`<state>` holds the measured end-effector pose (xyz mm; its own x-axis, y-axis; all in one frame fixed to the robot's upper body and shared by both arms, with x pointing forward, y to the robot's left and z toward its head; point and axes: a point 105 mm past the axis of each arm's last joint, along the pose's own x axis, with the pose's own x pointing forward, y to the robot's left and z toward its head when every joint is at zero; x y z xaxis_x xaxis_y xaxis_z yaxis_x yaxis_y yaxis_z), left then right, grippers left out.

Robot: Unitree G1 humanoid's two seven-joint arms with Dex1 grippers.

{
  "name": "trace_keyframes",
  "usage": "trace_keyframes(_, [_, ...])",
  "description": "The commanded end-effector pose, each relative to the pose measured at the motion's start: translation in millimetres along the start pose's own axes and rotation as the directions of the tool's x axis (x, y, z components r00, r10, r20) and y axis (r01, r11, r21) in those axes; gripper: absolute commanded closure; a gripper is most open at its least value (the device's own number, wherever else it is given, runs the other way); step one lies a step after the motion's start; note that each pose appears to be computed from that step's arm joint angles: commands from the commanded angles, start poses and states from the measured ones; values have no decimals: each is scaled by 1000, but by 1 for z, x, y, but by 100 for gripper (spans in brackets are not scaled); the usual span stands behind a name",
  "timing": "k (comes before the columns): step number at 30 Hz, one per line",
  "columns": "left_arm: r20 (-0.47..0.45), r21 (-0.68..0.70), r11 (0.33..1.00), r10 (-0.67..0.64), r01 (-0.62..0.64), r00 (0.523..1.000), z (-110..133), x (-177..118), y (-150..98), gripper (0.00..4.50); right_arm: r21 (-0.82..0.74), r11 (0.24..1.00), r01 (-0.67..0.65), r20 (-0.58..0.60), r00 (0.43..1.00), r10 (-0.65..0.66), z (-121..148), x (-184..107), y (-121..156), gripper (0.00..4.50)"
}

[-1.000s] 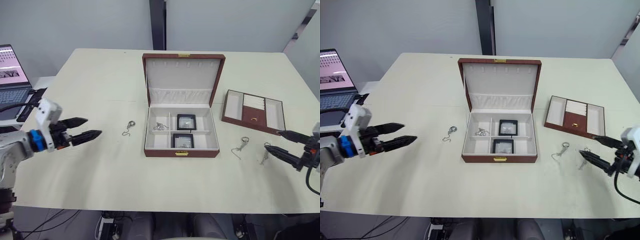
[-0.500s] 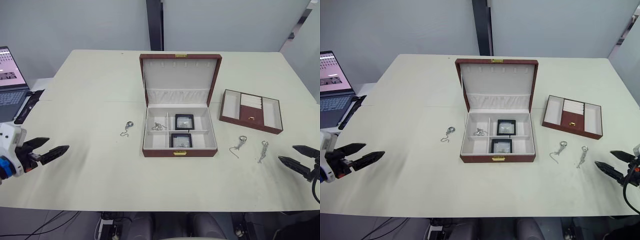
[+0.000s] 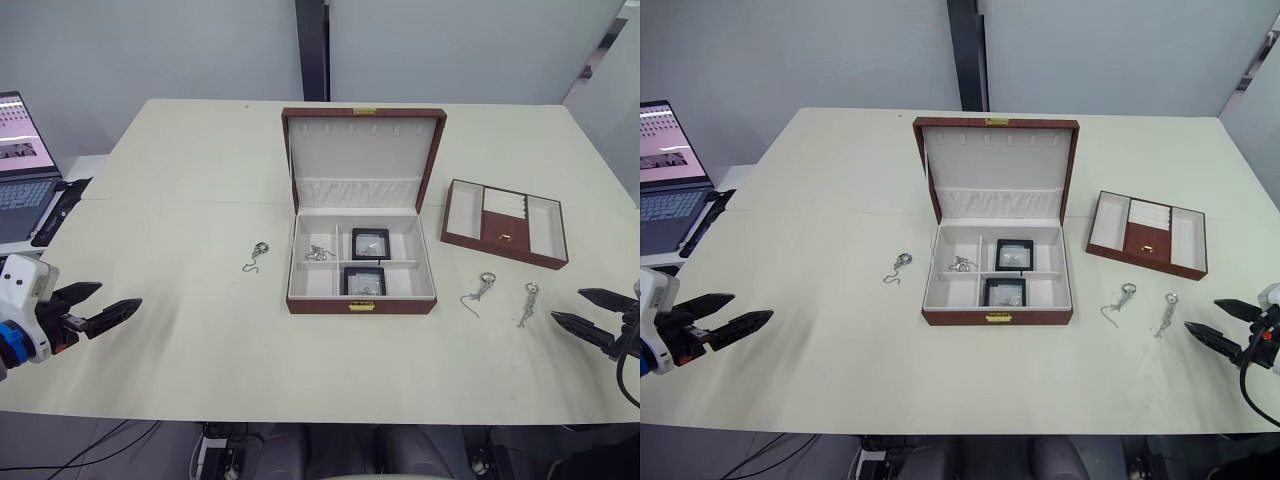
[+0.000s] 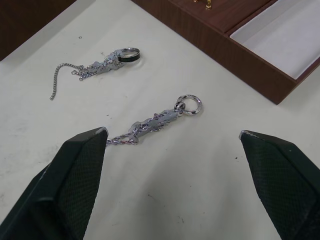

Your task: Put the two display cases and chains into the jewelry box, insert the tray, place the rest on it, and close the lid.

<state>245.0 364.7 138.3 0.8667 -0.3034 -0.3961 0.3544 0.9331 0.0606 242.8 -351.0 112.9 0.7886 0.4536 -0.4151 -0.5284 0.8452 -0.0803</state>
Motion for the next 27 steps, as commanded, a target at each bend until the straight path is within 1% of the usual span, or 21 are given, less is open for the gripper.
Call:
trace_keyframes(1, [35,29,999,17,-18,999,12,-4,2,2,-37,999,2,17,1000,-1,9,0,0,0])
trace_keyframes(7, [58,31,999,18,-19,998,17,-1,0,2,-35,999,-1,26,1000,2,11,1,1,0])
trace_keyframes(10, [90,22,999,23,-25,996,20,0,-4,2,-43,999,-22,52,998,24,19,1,6,0])
trace_keyframes(12, [126,9,999,30,-32,992,25,4,-9,2,-49,997,-56,89,994,60,31,3,14,0])
trace_keyframes(14, [150,-4,1000,21,-20,988,28,9,-17,2,-66,993,-101,118,987,108,44,8,26,0])
trace_keyframes(17, [192,-19,1000,14,-11,981,33,19,-30,2,-107,977,-186,162,966,202,67,19,52,0])
trace_keyframes(20, [259,-39,999,14,-4,966,41,34,-50,2,-168,942,-289,192,928,319,90,32,84,0])
trace_keyframes(23, [303,-60,998,7,12,953,46,47,-69,2,-212,908,-360,203,893,402,104,39,107,0])
trace_keyframes(25, [317,-49,998,-10,27,948,46,64,-92,2,-249,882,-400,211,866,453,114,45,122,0])
trace_keyframes(27, [352,-86,996,10,22,936,48,74,-102,2,-272,864,-424,211,850,483,120,48,132,0])
